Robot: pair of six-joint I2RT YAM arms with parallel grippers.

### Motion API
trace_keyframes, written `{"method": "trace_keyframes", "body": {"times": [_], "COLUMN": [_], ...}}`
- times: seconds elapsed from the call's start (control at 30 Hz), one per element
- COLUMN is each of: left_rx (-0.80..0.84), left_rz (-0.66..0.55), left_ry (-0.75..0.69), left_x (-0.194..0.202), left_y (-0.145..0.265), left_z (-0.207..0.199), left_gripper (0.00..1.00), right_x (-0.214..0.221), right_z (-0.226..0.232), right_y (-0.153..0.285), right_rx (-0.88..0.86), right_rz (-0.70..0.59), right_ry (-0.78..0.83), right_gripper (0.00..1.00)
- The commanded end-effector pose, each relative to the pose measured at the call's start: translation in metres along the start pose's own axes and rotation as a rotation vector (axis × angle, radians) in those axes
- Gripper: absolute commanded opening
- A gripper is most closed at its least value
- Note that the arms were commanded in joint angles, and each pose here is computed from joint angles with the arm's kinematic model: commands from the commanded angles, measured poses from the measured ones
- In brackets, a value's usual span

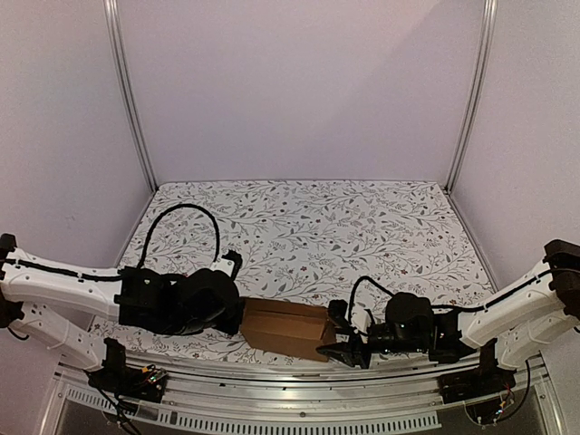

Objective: Fold the paper box

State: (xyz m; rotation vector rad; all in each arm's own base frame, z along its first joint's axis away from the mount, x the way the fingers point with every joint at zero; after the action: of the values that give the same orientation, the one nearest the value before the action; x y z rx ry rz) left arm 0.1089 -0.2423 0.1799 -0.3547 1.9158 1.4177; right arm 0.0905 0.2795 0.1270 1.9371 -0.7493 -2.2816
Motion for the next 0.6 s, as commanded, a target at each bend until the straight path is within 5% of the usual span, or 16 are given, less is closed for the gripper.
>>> {"method": "trace_keyframes", "body": {"times": [0.0,0.57], "left_rx": [-0.045,0.039], "left_rz": [0.181,0.232], "left_ry": [-0.146,-0.056], "left_x": [0.033,0.035], "left_y": [-0.006,-0.008], "left_z": [0.007,-0.009], "left_gripper": [0.0,0.0], "right_x": [-0.003,-0.002], "right_z": [-0.011,-0.012], "right_y": [0.003,0.002], "right_rx": [0.114,0.118], "right_rz": [-0.019,-0.013], "right_ry": [-0.005,-0.01], "right_gripper": [0.24,0.25]}}
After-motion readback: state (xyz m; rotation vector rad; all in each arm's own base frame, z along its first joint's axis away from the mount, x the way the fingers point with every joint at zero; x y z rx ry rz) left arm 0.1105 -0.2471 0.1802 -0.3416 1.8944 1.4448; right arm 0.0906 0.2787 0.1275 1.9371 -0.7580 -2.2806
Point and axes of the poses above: each gripper's point midway between its finger pads, its own y axis back along the fingers, its own z axis along the line the jaws close on, x = y × z, the point moved 9 cm from there along y, back along the fingers, and after that the axes turned 1 degree about -y, right-handed, at the moved point
